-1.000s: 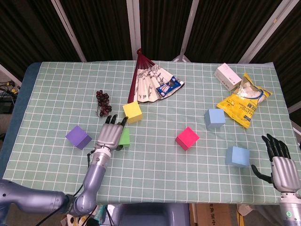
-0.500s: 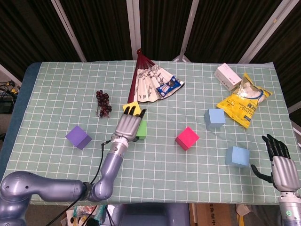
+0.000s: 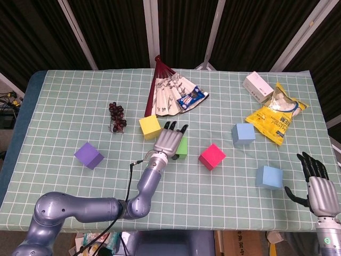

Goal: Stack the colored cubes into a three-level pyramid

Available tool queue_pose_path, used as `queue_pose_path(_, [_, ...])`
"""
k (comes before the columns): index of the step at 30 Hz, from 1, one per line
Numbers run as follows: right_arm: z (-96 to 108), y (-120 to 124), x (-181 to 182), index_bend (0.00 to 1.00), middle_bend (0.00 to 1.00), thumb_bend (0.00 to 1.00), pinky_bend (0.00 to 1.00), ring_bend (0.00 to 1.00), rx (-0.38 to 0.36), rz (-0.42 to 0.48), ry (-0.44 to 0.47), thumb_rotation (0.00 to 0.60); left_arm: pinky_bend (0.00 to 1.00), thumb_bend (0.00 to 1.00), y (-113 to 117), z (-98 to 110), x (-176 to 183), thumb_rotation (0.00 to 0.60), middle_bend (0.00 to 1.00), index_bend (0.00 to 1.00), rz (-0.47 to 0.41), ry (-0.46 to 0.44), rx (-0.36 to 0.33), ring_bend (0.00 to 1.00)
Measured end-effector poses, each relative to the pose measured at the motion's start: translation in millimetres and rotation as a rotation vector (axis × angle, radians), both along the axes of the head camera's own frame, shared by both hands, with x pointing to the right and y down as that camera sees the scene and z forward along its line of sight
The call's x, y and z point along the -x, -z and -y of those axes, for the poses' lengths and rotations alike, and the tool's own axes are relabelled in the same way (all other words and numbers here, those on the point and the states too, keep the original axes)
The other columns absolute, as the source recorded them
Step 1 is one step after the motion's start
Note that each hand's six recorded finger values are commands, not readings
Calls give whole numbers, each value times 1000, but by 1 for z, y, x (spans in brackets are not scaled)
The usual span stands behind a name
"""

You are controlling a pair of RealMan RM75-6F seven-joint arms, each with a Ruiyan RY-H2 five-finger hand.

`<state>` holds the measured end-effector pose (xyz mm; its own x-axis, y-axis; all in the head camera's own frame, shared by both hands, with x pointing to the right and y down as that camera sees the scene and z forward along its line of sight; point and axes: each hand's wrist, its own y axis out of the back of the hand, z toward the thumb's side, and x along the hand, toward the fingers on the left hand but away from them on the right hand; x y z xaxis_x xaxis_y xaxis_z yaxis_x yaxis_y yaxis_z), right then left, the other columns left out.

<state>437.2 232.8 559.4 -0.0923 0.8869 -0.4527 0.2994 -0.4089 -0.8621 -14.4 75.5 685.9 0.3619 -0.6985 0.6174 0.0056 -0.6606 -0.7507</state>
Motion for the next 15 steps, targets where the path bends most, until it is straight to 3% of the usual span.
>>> queue_pose_path(15, [-1, 2, -1, 0, 0, 299, 0, 0, -2, 1, 0, 600, 0, 324, -1, 5, -7, 600, 373, 11, 13, 12, -3, 16])
